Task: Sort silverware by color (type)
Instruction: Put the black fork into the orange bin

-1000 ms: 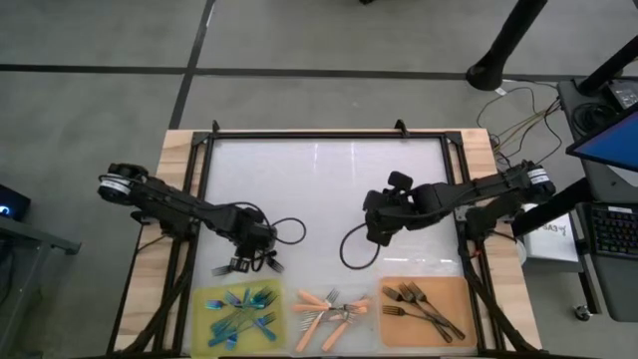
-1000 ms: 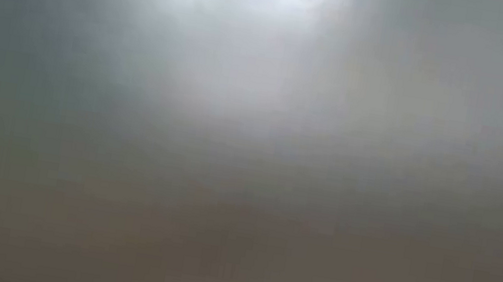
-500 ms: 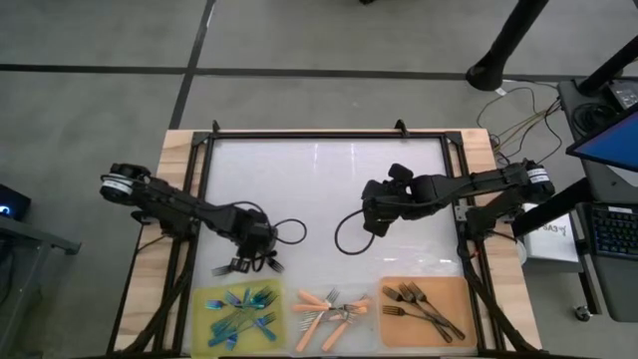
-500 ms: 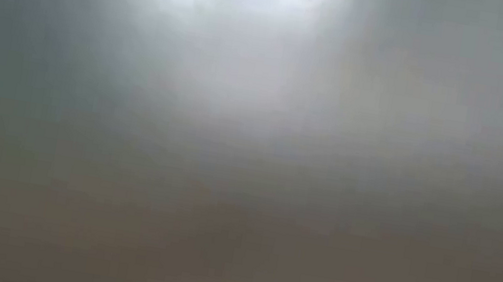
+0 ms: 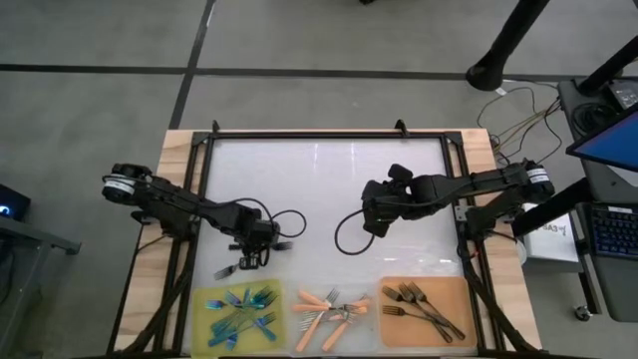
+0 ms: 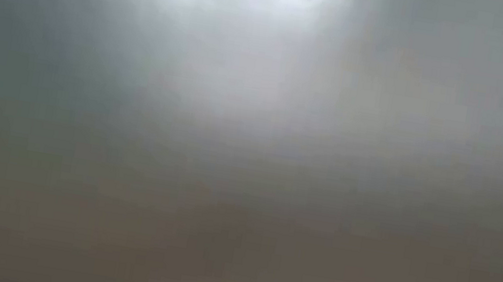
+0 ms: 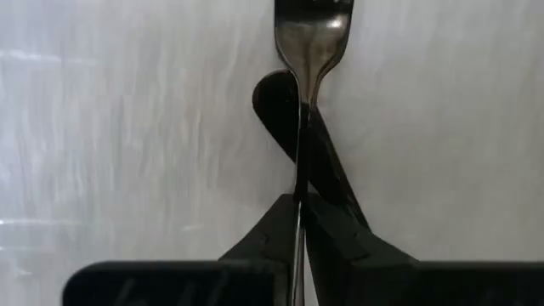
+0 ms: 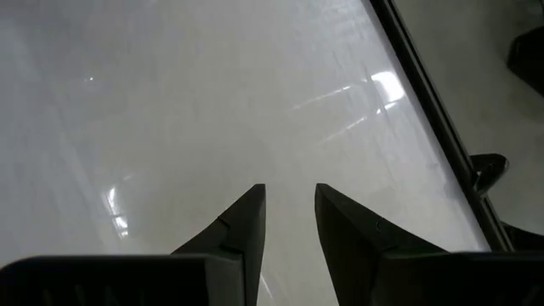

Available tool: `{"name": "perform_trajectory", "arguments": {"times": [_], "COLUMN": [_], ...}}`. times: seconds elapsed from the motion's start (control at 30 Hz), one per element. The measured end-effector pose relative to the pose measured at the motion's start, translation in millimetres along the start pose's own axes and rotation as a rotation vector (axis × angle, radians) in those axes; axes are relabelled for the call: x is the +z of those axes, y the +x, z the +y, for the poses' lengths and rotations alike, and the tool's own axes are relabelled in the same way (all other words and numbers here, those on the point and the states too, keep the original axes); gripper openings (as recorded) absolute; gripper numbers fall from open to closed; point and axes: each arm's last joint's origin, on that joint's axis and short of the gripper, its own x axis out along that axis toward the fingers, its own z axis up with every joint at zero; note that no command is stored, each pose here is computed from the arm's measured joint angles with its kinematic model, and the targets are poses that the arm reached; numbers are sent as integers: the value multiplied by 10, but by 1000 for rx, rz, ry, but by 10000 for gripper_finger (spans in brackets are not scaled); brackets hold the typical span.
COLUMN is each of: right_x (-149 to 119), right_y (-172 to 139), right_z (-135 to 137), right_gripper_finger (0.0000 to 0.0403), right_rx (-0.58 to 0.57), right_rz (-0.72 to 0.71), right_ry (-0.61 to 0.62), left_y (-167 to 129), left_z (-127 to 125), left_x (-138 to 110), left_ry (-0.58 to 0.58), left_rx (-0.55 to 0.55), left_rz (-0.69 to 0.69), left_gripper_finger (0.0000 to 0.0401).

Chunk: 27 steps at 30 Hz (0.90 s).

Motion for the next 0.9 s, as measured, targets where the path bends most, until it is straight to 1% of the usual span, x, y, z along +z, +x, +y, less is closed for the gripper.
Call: {"name": "perform_trajectory", "arguments": {"times": [0.07, 0.17, 0.27, 0.37, 0.47, 0.6, 0.67, 0.77, 0.83, 0.9], "right_x": [-1, -1, -1, -1, 10, 74, 154, 326, 430, 511], "right_y": [0, -1, -1, -1, 5, 39, 52, 37, 11, -23], "right_z": [0, 1, 1, 1, 9, 63, 113, 200, 235, 253], "right_gripper_finger": [96, 96, 96, 96, 96, 96, 96, 95, 95, 95], "right_rx": [0, 0, 0, 0, 4, 35, 57, 120, 148, 166], "right_rz": [0, 1, 1, 0, -8, -83, -181, -379, -506, -609], "right_ry": [0, -1, -1, 1, 13, 40, 44, 44, 46, 55], "left_y": [-34, -148, -250, -415, -559, -812, -919, -1120, -1259, -1384], "left_z": [-5, -32, -37, -35, -8, 40, 69, 97, 105, 97], "left_x": [14, 98, 110, 155, 194, 282, 321, 396, 446, 488], "left_ry": [-31, -53, -81, -118, -182, -338, -416, -519, -584, -643], "left_rx": [-7, -31, -38, -6, 102, 298, 419, 581, 656, 683], "left_rz": [-11, -90, -113, -196, -286, -473, -568, -719, -806, -878], "left_gripper_finger": [3, 2, 2, 1, 1, 1, 0, 0, 0, 0]}}
